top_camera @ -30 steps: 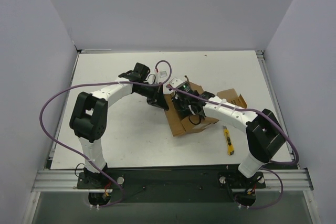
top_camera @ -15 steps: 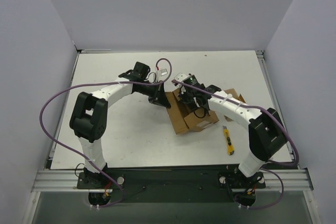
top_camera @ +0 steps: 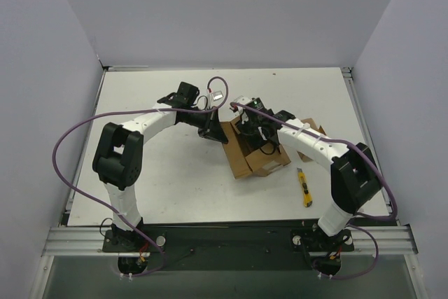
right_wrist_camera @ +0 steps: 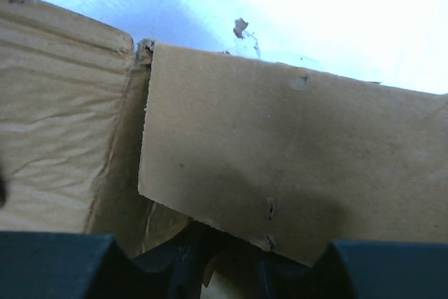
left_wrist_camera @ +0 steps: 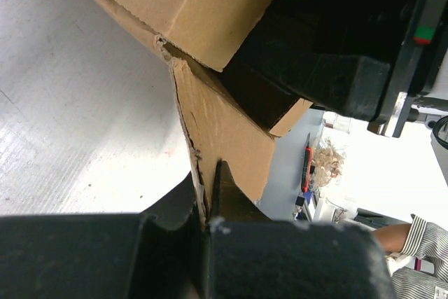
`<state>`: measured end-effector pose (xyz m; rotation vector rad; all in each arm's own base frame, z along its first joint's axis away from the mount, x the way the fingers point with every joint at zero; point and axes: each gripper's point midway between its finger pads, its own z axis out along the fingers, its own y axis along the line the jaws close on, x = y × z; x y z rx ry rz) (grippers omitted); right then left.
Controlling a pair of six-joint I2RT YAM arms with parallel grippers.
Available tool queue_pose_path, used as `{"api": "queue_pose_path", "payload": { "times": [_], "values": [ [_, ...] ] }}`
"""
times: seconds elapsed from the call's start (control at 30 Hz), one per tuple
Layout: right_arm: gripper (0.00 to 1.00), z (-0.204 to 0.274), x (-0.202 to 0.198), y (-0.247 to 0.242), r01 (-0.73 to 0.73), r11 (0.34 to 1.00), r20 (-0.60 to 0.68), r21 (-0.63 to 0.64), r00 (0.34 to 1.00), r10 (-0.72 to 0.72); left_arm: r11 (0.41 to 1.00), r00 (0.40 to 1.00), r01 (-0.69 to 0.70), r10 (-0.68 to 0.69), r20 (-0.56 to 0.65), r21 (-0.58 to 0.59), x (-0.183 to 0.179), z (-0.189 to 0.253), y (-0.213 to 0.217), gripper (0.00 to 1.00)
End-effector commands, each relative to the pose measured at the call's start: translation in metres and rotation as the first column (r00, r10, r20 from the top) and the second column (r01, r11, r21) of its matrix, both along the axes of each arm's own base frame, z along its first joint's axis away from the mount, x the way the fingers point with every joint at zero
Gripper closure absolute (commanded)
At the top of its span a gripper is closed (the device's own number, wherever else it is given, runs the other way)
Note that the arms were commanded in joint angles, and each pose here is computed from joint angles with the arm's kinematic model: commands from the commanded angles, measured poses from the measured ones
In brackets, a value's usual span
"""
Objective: Unpack the express box
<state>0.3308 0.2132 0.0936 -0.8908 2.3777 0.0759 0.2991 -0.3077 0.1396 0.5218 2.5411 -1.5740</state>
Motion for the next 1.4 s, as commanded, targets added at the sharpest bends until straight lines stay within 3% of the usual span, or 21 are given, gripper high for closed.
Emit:
{"api": "queue_pose_path", "payload": {
  "times": [0.0,0.17,0.3,0.4,0.8,1.07,1.2,1.3,1.37],
  "values": [
    [0.72,0.000,0.001,0.012,0.002,0.999,-0.025,0.033,1.000,-0.001,0.996,0.997,0.054,-0.050,0.056,-0.071,-0.005,0.025,-0.008,1.00],
    [0.71,-0.011,0.007,0.018,0.003,1.000,-0.019,0.004,1.000,-0.003,0.996,0.997,0.057,-0.053,0.054,-0.072,-0.006,0.025,-0.010,1.00],
    [0.84,-0.020,-0.008,0.047,-0.072,0.986,-0.130,0.152,0.987,0.092,0.996,0.997,0.052,-0.049,0.055,-0.072,-0.004,0.025,-0.010,1.00],
    [1.00,-0.015,-0.013,0.055,-0.087,0.969,-0.166,0.230,0.978,0.127,0.996,0.998,0.050,-0.047,0.053,-0.067,-0.003,0.024,-0.009,1.00],
    [1.00,0.076,-0.007,0.048,-0.144,0.932,-0.013,0.332,0.988,0.157,1.000,1.000,0.016,-0.015,0.024,-0.023,0.002,0.010,-0.002,1.00],
    [1.00,0.080,-0.011,0.035,-0.102,0.958,-0.033,0.269,0.993,0.116,1.000,1.000,-0.002,0.002,0.023,-0.018,0.009,0.010,0.000,1.00],
    [0.84,0.059,-0.017,0.023,-0.044,0.976,-0.075,0.212,0.995,0.061,1.000,1.000,-0.004,0.005,0.023,-0.025,0.013,0.010,-0.001,1.00],
    [0.93,0.046,-0.028,0.024,-0.044,0.978,-0.116,0.205,0.991,0.069,1.000,1.000,-0.004,0.004,0.022,-0.029,0.012,0.012,-0.002,1.00],
    [0.90,0.041,-0.033,0.026,-0.047,0.979,-0.131,0.197,0.989,0.074,1.000,1.000,-0.004,0.004,0.022,-0.029,0.012,0.012,-0.002,1.00]
  ]
}}
